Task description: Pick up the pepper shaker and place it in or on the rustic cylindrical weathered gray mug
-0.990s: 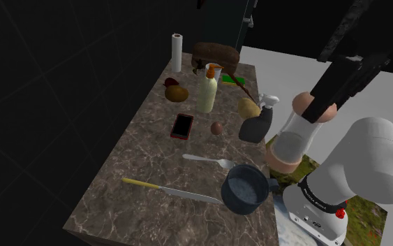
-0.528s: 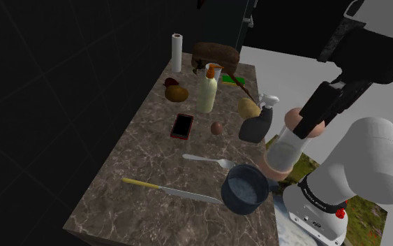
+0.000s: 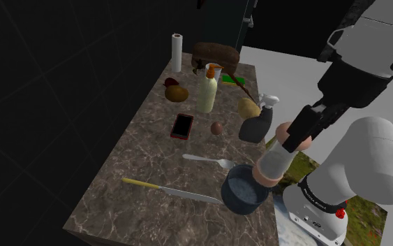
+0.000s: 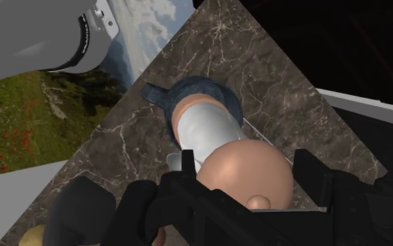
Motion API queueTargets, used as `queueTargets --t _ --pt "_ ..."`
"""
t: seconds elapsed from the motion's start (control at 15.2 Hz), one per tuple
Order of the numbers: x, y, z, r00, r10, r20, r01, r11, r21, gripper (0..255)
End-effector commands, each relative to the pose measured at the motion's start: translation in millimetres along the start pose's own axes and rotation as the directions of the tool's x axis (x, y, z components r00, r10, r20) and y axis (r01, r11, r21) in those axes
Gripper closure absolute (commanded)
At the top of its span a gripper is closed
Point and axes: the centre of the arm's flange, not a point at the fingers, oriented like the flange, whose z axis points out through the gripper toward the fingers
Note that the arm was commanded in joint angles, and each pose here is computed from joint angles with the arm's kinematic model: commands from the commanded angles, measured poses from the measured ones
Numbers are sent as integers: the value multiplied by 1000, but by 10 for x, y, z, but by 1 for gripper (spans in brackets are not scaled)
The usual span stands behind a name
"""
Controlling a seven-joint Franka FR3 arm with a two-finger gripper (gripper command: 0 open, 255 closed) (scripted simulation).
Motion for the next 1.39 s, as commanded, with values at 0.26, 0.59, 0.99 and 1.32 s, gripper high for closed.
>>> queueTargets --t 0.26,0.59,0.99,1.32 --pt "9 43 317 1000 0 0 0 1000 0 255" --pt "13 71 550 1000 0 0 0 1000 0 255" --pt "13 71 550 1000 0 0 0 1000 0 255" --pt "12 65 551 1000 0 0 0 1000 0 0"
